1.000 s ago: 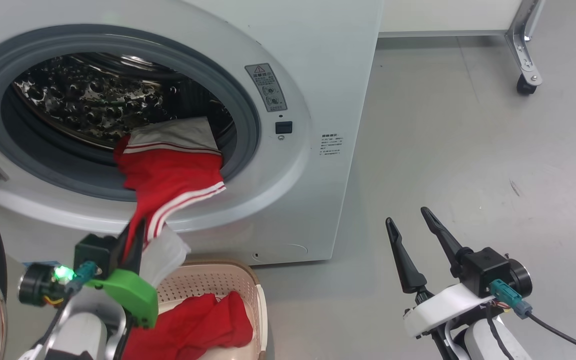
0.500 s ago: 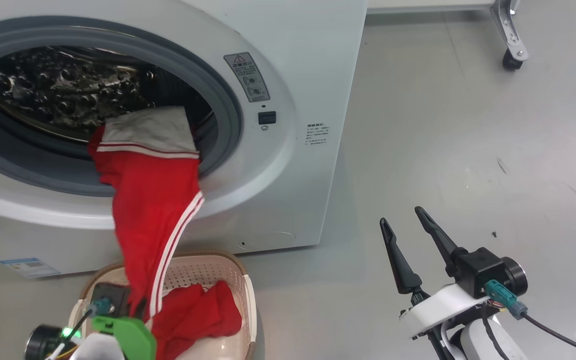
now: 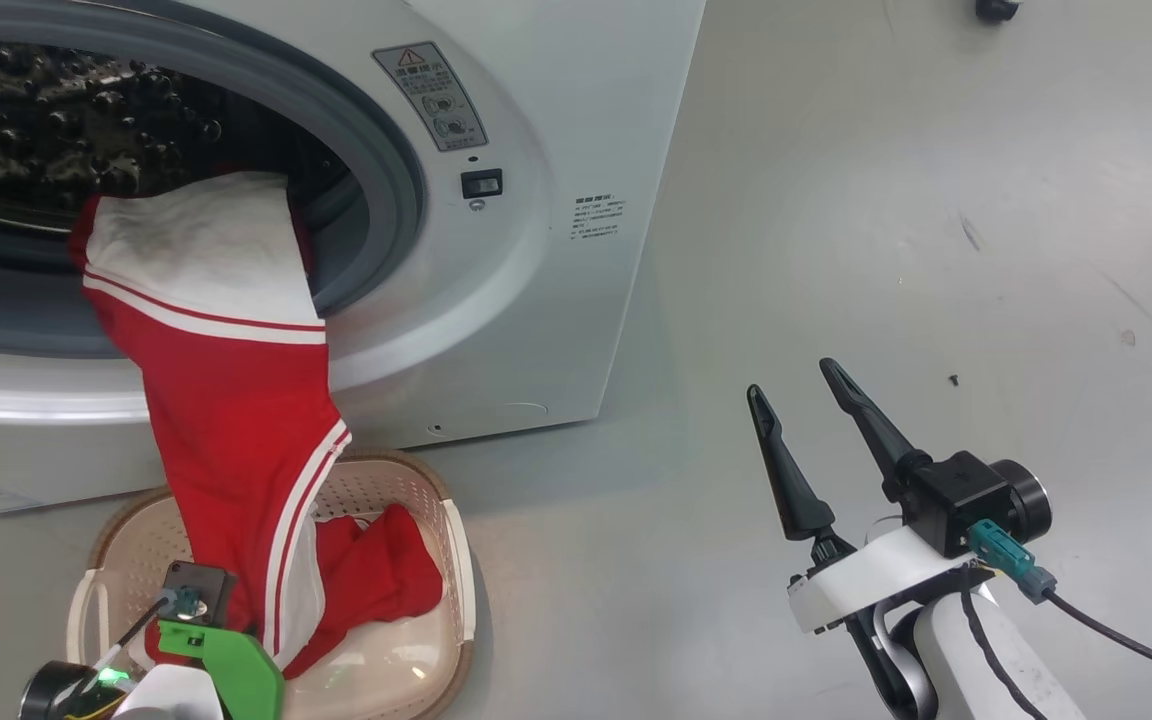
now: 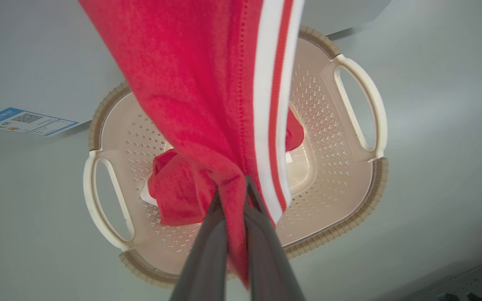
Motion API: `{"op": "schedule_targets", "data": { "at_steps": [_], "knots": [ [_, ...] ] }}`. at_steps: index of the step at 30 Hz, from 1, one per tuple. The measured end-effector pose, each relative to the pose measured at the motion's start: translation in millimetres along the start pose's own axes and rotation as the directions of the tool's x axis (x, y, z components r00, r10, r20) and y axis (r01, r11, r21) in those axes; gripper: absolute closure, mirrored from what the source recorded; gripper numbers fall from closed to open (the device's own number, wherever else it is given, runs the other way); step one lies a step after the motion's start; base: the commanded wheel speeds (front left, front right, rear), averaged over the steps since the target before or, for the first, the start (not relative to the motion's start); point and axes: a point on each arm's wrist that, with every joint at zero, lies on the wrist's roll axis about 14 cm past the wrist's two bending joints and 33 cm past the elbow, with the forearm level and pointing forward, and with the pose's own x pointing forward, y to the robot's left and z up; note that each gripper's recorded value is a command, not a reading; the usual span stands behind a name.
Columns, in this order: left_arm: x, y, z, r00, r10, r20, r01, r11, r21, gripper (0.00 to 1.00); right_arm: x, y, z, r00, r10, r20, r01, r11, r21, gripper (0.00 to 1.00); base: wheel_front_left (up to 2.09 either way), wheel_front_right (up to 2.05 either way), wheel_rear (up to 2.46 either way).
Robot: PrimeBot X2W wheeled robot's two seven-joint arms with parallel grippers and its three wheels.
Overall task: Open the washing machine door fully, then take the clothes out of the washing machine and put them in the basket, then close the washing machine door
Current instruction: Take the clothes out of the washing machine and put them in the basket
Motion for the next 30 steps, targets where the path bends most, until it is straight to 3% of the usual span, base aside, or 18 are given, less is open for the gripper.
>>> {"op": "schedule_targets", "data": {
  "at_steps": [10, 30],
  "knots": [
    [23, -4, -40, 0.980, -0.036, -0.196, 0.032, 0.999, -0.023, 1.00, 7, -14, -14, 0.999, -0.033, -0.042, 0.033, 0.999, -0.007, 0.00, 0.00, 0.00, 0.00],
    [56, -5, -21, 0.987, -0.053, -0.154, 0.045, 0.998, -0.052, 1.00, 14, -28, -26, 0.994, -0.080, -0.075, 0.078, 0.997, -0.028, 0.00, 0.00, 0.00, 0.00]
  ]
}}
